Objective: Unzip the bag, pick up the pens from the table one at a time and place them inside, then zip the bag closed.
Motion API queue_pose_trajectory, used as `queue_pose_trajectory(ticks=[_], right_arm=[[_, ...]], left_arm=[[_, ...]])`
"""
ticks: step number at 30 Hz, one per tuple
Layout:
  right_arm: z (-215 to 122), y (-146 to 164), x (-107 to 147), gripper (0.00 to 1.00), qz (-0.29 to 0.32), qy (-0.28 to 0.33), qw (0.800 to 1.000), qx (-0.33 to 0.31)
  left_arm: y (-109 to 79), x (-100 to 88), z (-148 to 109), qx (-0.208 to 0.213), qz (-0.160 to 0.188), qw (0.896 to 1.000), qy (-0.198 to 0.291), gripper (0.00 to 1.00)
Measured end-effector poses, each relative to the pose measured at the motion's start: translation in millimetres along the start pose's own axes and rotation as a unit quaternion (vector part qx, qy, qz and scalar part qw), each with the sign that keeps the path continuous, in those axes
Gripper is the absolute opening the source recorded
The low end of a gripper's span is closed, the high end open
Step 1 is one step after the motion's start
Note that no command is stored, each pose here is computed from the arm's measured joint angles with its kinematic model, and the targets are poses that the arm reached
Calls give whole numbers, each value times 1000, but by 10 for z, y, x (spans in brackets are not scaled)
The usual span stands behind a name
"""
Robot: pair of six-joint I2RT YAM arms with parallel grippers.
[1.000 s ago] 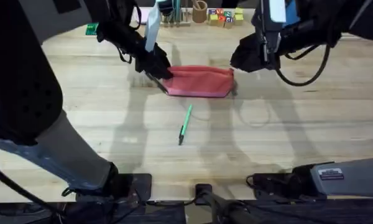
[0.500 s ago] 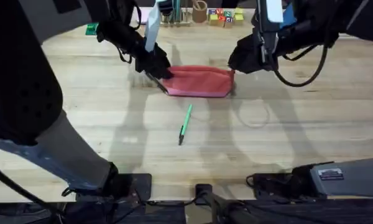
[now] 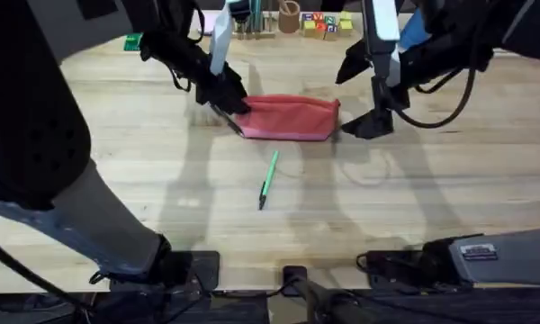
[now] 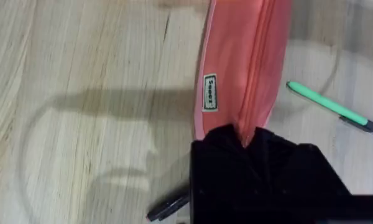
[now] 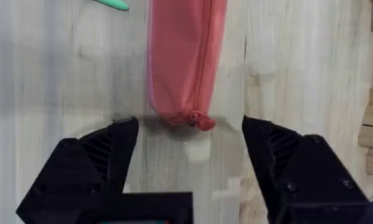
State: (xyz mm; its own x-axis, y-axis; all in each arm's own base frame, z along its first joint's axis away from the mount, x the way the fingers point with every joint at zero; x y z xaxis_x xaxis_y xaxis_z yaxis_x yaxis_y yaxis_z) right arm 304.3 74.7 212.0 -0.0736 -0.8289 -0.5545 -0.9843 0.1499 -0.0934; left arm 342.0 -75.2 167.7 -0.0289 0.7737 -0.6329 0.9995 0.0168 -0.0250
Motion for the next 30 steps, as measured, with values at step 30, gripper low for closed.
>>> queue_pose_trajectory(ticks=[30], right_arm=[[-447, -309, -178, 995, -1, -17, 997, 74]], left_arm=[[0, 0, 1, 0, 0, 1000, 0, 43]])
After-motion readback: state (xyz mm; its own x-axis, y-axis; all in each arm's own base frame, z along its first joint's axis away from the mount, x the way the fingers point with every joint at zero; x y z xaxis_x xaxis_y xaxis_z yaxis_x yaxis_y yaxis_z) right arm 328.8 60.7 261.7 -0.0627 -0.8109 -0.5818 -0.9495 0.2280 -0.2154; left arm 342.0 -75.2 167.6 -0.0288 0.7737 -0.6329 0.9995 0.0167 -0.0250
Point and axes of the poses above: each hand's point on the last joint's axis, 136 mm out from that joint toward the fingers, its own z axis out along the fingers, its own y axis along the line the jaws close on, x = y × z, the point moved 10 cm from there along -z, back along the fingers, and after that the axes turned 11 degrees about z, right-handed, at the moved point
